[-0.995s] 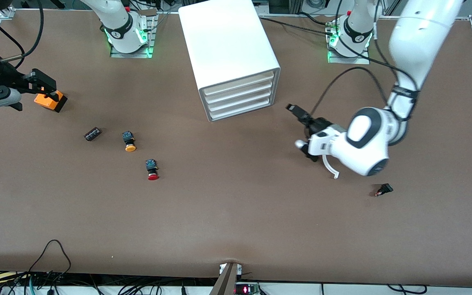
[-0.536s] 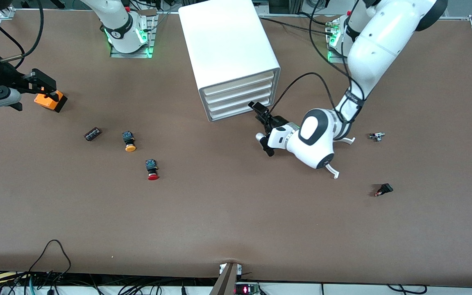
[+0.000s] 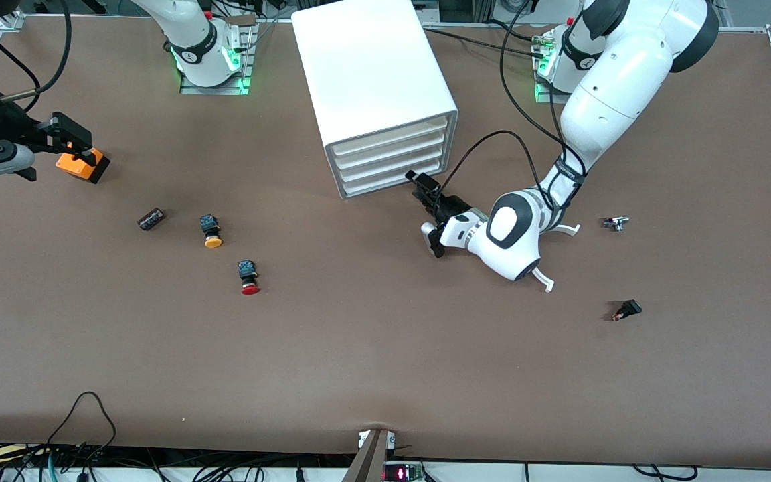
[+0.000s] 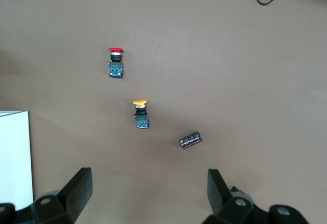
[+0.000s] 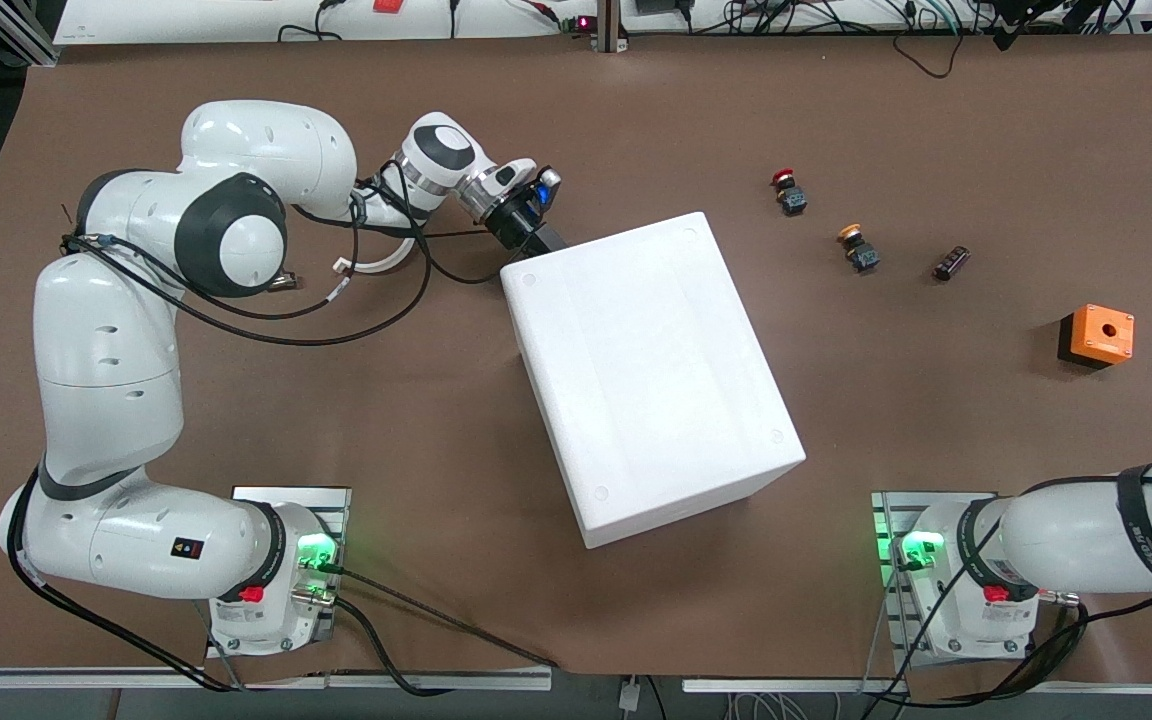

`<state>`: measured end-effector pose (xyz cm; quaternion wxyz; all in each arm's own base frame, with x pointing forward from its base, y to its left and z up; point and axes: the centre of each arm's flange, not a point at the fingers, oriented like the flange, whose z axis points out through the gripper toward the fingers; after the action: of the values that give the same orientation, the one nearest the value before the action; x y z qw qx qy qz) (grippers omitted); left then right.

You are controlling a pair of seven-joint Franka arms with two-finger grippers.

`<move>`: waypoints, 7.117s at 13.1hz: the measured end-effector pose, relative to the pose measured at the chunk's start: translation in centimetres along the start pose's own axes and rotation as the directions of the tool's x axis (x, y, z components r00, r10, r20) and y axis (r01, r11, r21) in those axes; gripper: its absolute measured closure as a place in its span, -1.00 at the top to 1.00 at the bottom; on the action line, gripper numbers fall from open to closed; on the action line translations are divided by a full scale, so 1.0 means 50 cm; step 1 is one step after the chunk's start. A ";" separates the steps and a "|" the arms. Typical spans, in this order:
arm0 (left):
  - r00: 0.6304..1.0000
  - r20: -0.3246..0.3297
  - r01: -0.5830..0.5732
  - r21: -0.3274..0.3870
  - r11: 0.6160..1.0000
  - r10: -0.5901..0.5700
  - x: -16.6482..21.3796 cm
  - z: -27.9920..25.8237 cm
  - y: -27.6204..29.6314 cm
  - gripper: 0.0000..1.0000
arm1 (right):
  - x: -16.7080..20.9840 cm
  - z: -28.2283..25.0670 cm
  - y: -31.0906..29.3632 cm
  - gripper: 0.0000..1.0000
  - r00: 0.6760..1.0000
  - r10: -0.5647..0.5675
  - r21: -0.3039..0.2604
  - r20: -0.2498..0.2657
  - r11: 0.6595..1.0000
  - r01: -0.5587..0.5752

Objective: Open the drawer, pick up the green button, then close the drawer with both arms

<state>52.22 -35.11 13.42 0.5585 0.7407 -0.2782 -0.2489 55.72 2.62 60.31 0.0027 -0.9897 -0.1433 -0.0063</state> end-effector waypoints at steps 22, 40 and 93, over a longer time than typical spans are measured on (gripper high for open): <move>0.971 -0.212 0.077 -0.152 0.985 -0.108 -0.001 0.012 -0.060 -0.70 | 0.017 0.028 0.005 1.00 1.000 0.003 0.000 0.013 1.000 -0.003; 0.867 -0.489 0.143 0.063 0.988 -0.094 -0.048 -0.298 -0.096 0.69 | 0.114 0.178 -0.252 1.00 0.964 -0.225 0.031 0.145 0.974 0.222; 0.424 -0.863 0.905 0.397 0.152 -0.276 0.097 -0.223 0.203 1.00 | 0.291 0.368 -0.694 -0.34 0.996 0.008 0.076 0.090 0.997 -0.015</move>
<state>61.92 -33.01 25.76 0.0039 0.9821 0.1847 -0.0368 60.06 40.15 42.25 0.0343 -0.9889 -0.1376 0.0437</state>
